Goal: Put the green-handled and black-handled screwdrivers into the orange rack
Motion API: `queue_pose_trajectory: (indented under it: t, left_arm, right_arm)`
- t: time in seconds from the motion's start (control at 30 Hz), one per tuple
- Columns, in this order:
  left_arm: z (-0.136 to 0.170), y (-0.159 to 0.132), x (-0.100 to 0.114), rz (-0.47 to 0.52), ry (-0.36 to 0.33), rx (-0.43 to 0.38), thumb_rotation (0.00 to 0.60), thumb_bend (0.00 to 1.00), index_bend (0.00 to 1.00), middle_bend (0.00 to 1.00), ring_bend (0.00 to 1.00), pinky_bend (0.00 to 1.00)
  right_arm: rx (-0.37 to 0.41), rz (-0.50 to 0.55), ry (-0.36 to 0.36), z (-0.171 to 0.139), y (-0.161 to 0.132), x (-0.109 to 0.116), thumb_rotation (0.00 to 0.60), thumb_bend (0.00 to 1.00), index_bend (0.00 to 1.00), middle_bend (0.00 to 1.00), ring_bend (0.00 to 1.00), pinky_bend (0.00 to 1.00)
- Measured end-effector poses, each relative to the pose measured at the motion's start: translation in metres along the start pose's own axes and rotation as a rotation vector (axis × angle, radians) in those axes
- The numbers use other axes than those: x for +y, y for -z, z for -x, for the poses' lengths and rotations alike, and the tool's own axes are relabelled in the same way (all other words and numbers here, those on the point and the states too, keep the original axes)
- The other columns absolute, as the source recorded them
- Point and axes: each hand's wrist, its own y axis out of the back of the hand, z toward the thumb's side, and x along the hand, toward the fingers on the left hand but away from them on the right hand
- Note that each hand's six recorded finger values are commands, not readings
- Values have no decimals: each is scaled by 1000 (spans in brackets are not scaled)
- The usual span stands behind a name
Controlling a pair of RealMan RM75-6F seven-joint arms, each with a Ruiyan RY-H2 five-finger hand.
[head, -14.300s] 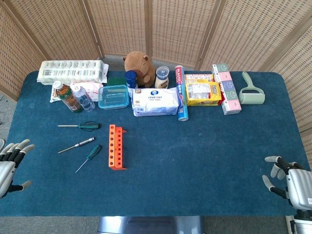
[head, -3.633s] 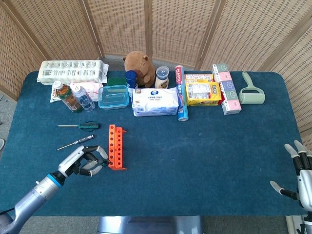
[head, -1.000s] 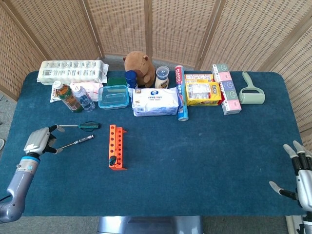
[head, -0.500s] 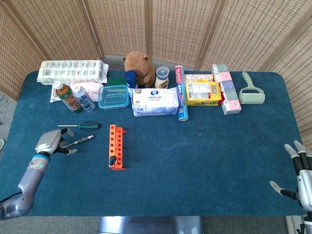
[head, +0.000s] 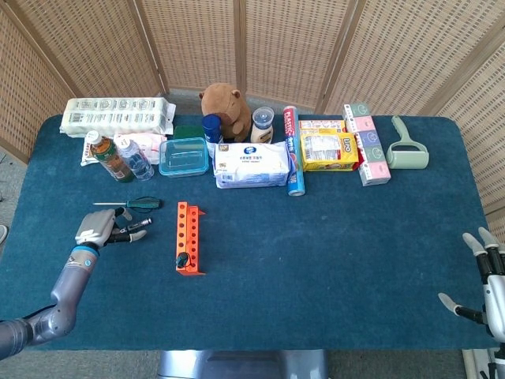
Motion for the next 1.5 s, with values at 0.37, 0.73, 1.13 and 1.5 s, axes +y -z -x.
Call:
queue_pose_trajectory:
  t: [0.37,0.73,1.13,1.5]
  left_arm:
    - [2,-4,-3,2,30,-23,0,0,286,957,891,900]
    - [-4,-5,-7,-19,30,-20,0,0,286,957,891,900]
    - [1,-16,-18,3,72,-48,0,0,286,956,891,900]
    - [16,-17,-9,-3,73,-90,18,144,286,957,891,900]
  right_arm:
    - [1,-2,-3,0,0,-1,600,0,102,0,13,0]
    - [1,-3,-3,0,0,-1,600,0,102,0,13,0]
    - [2,-1,2,-1,0,0,600,0,102,0,16,0]
    - [2,-4,-1,-1,-1,-1,600,0,102,0,19,0]
